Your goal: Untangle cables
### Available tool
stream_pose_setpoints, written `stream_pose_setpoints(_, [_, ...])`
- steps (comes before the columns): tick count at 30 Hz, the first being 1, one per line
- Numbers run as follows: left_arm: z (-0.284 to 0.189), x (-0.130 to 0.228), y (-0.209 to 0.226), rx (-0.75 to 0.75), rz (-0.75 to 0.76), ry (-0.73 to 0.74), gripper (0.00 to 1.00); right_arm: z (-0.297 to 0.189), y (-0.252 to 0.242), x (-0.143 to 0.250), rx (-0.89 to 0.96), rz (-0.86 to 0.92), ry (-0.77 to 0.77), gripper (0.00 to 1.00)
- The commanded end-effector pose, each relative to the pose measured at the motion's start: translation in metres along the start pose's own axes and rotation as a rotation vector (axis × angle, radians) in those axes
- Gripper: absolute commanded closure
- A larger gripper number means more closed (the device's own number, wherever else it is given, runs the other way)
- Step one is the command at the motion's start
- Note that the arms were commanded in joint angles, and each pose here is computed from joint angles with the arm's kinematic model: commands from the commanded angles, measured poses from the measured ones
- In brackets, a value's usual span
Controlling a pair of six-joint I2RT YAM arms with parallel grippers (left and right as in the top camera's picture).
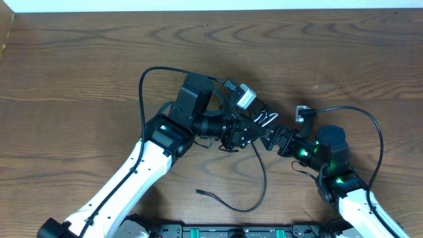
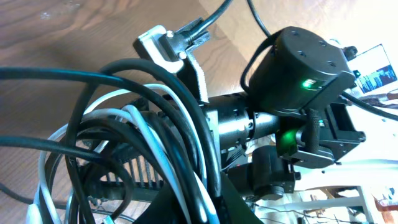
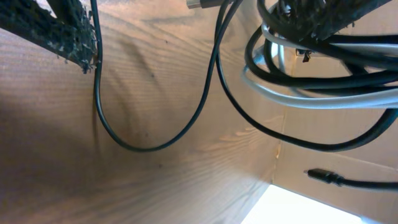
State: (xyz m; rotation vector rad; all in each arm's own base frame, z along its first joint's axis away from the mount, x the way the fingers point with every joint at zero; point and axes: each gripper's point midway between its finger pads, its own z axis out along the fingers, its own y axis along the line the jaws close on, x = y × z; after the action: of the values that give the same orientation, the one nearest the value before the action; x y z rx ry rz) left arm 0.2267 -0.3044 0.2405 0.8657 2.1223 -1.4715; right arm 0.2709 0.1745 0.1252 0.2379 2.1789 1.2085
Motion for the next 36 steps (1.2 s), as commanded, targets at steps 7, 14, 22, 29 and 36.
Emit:
stream_pose_setpoints(7, [-0.014, -0.014, -0.071, 0.368, 0.094, 0.018, 0.87, 0.005, -0.014, 0.006, 0.070, 0.050, 0.017, 0.04])
stream_pose_setpoints(14, [-0.021, -0.013, -0.081, 0.432, 0.101, 0.036, 0.87, -0.004, -0.067, 0.002, 0.328, 0.077, -0.061, 0.10])
stream_pose_setpoints(22, [-0.035, -0.026, -0.060, 0.374, 0.084, -0.023, 0.74, -0.014, -0.092, 0.008, 0.456, 0.090, -0.063, 0.10])
stream_pose_setpoints(29, [-0.045, -0.041, -0.034, 0.270, 0.070, -0.098, 0.68, -0.014, -0.092, 0.008, 0.456, 0.090, -0.063, 0.10])
stream_pose_setpoints(36, [-0.054, -0.058, -0.004, 0.125, 0.046, -0.184, 0.64, -0.016, -0.096, 0.011, 0.477, 0.070, -0.048, 0.11])
